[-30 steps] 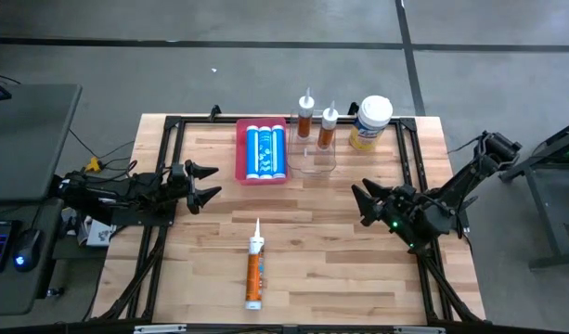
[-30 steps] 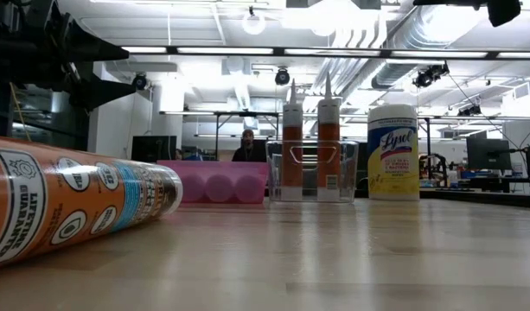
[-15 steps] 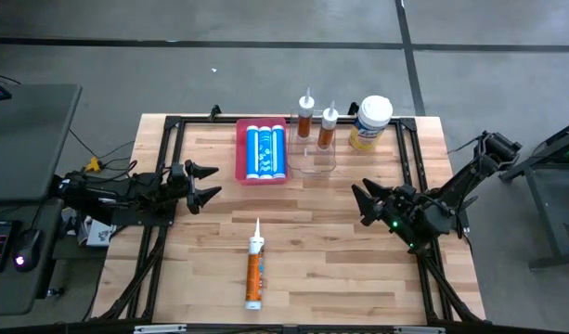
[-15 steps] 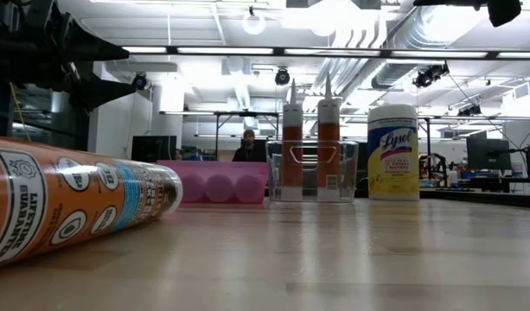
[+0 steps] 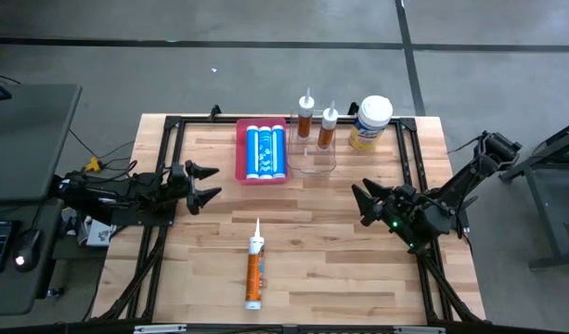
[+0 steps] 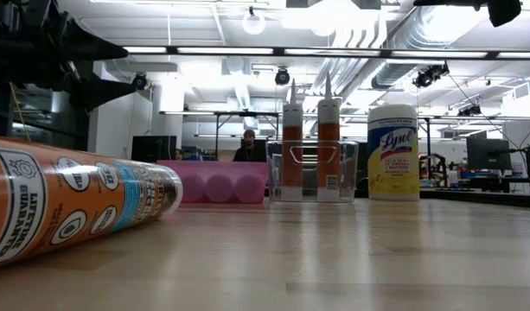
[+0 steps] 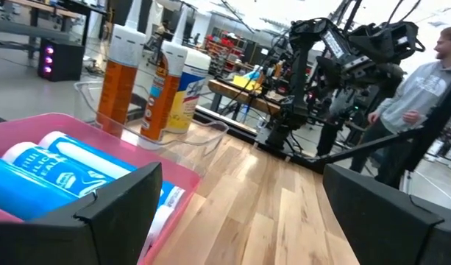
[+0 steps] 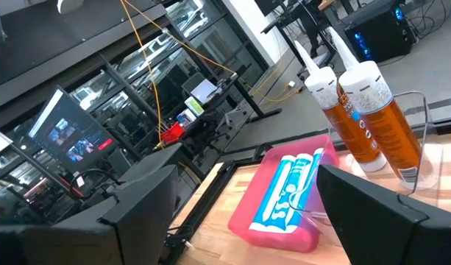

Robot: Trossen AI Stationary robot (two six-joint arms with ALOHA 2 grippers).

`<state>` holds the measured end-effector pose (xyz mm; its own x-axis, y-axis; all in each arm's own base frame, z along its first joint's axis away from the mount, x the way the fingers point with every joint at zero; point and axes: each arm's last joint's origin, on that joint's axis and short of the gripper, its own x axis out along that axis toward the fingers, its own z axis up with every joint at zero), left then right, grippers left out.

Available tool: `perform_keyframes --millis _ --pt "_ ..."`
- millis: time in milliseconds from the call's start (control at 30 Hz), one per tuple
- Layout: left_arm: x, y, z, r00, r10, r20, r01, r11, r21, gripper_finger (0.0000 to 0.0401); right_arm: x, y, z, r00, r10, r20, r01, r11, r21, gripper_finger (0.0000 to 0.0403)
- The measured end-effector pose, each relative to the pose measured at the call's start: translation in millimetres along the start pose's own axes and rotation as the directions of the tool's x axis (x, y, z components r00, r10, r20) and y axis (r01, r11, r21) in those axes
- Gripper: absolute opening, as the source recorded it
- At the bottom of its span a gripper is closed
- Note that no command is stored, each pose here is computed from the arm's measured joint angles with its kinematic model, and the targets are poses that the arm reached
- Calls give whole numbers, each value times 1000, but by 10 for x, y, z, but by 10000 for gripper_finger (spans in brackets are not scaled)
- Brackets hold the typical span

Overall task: Pick & place silicon tubes, Sealant and Lysol wipes
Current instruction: Put the orange sealant into the transparent bin

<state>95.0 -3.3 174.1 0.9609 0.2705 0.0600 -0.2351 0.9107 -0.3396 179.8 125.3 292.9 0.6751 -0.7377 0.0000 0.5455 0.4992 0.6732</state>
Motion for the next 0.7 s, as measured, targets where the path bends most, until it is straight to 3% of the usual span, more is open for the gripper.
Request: perform_keyframes --millis 167,300,433,533,700 --pt "-1 -14 -6 999 -51 -18 51 999 -4 370 0 0 0 1000 0 0 0 1000 0 320" --pt "-5 -50 -20 982 -177 -62 175 984 -24 370 0 0 0 1000 0 0 0 1000 1 320" --pt "-12 -79 -23 958 -272 -87 261 958 -114 370 0 0 0 1000 0 0 0 1000 2 320" --pt "-16 -87 -34 947 -304 -106 288 947 -142 370 0 0 0 1000 0 0 0 1000 3 320" --pt "-21 -102 -37 927 -356 -121 308 904 -296 370 0 1 0 1000 0 0 0 1000 5 320"
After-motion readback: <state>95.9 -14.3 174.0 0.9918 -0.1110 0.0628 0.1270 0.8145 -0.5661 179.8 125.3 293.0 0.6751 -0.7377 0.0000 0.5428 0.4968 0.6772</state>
